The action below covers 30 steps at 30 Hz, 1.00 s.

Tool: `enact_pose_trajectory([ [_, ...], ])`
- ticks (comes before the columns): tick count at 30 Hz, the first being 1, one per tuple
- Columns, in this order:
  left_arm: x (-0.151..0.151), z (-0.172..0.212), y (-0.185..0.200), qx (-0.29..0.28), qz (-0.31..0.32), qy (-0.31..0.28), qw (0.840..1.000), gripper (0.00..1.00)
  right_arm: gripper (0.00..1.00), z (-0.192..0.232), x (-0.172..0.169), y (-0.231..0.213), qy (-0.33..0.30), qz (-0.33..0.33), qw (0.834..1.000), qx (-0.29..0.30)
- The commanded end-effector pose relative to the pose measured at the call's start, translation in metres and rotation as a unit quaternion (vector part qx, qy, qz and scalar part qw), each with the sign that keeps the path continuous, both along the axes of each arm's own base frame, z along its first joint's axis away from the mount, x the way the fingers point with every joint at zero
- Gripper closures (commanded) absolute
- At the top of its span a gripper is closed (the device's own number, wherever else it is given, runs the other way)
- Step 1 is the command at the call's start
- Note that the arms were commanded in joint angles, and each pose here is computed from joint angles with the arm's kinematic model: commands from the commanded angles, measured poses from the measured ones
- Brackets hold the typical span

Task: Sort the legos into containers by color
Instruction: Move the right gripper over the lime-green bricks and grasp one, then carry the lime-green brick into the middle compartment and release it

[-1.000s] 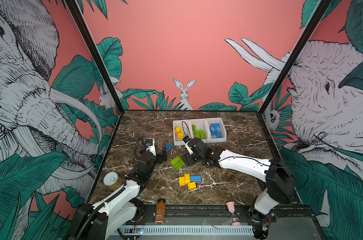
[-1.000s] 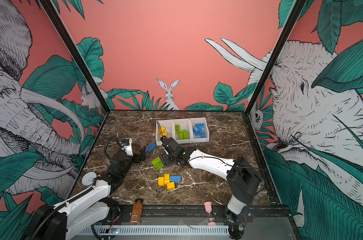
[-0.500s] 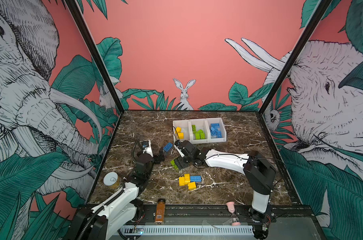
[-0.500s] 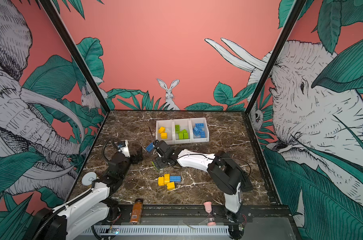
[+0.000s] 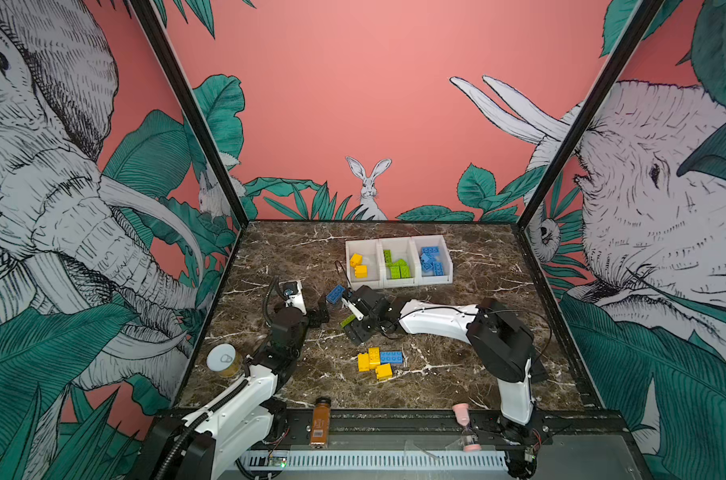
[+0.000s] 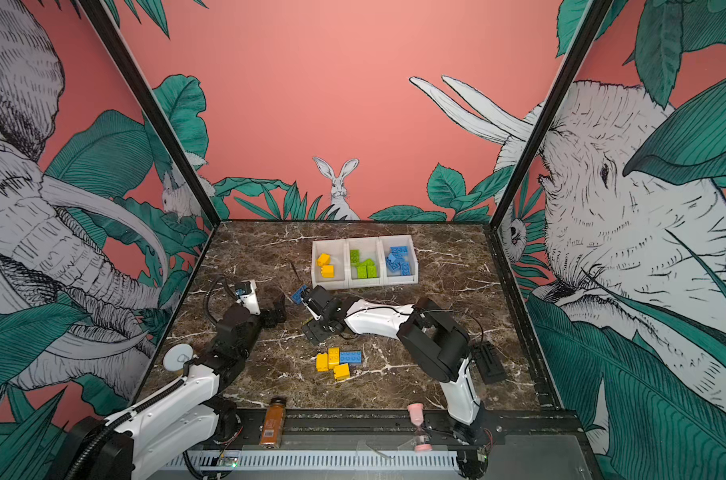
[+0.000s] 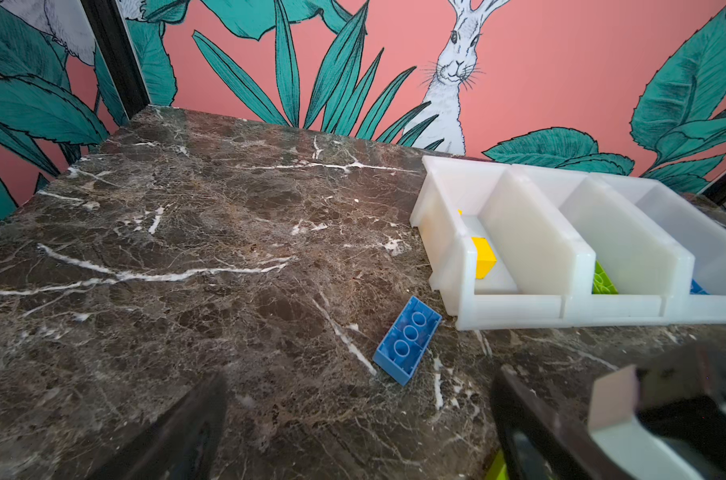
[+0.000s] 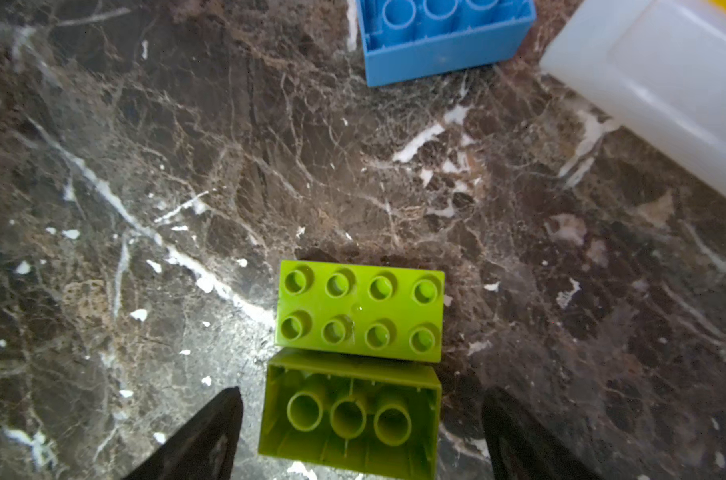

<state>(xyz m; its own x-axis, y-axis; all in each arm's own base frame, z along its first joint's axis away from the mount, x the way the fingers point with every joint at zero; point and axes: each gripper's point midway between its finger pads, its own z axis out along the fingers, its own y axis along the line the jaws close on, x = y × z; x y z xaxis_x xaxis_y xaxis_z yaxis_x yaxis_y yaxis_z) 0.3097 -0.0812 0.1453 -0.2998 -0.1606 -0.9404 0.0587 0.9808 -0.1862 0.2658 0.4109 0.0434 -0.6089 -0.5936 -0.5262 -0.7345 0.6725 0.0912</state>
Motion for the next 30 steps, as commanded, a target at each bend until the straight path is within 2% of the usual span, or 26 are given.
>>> enact_pose_trajectory([
  [1, 0.0, 0.004, 0.003, -0.012, 0.007, -0.012, 1.0, 0.01, 0.12, -0.002, -0.003, 0.007, 0.002, 0.015, 1.0, -0.002],
  [6, 0.0, 0.004, 0.003, -0.01, 0.006, -0.01, 1.0, 0.01, 0.15, -0.009, -0.001, 0.008, 0.005, 0.011, 1.0, -0.009],
  [14, 0.001, 0.005, 0.006, 0.001, 0.01, -0.015, 1.0, 0.01, 0.3, -0.005, -0.001, 0.004, -0.003, 0.002, 1.0, -0.005],
  [26, 0.0, 0.004, 0.005, 0.003, 0.007, -0.012, 1.0, 0.01, 0.46, 0.049, 0.021, -0.014, -0.029, -0.022, 0.999, 0.037],
  [30, 0.0, 0.008, 0.002, -0.002, -0.001, -0.017, 1.0, 0.01, 0.46, 0.068, 0.038, -0.035, -0.027, -0.038, 0.998, 0.041],
])
